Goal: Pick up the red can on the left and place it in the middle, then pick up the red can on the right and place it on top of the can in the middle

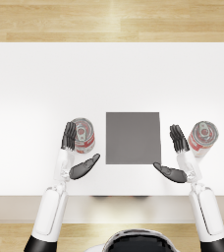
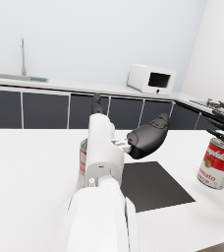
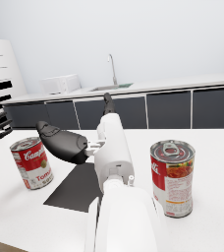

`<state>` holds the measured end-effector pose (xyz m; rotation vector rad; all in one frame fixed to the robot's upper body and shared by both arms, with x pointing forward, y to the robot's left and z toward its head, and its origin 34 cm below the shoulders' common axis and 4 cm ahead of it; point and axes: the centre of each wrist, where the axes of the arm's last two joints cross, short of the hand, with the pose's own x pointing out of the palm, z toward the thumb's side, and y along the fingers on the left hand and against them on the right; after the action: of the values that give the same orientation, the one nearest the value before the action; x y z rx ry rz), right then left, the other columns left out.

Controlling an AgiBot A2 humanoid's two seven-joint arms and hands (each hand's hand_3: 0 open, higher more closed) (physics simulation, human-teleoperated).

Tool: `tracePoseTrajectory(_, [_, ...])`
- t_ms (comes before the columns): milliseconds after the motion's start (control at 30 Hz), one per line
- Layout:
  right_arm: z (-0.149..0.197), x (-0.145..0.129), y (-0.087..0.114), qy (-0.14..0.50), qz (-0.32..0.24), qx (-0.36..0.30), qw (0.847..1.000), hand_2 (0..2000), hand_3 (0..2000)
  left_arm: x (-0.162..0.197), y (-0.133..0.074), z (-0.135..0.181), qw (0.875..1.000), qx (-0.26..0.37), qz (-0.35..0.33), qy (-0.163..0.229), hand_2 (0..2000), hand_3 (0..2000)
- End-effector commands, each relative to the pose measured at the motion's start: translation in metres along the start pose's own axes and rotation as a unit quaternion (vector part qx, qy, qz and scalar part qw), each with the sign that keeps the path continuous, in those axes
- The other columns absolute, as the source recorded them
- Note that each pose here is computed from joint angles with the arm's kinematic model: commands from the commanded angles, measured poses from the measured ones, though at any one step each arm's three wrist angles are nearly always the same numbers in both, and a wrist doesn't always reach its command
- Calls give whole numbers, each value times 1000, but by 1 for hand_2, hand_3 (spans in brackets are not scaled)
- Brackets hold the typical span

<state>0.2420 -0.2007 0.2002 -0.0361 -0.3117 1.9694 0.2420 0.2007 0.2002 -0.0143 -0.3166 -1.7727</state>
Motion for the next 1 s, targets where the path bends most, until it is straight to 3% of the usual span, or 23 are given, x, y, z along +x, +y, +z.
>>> tracePoseTrajectory(33, [0, 0, 0, 0, 0, 0, 1000, 0, 0, 0, 0, 0, 1000, 0, 0, 0, 0, 0])
tracePoseTrajectory(700, [-7, 4, -1, -4, 9, 13, 1000, 0, 0, 3, 2, -6, 1000, 3, -19, -2, 0, 0])
tracePoseTrajectory(867, [18, -8, -2, -2, -61, -82, 995, 0, 0, -11, 14, 14, 997, 79, -12, -8, 0, 0])
tracePoseTrajectory(1000, [29, -18, -2, 88, -101, -106, 985, 0, 0, -18, 23, 16, 993, 94, 10, 74, 0, 0])
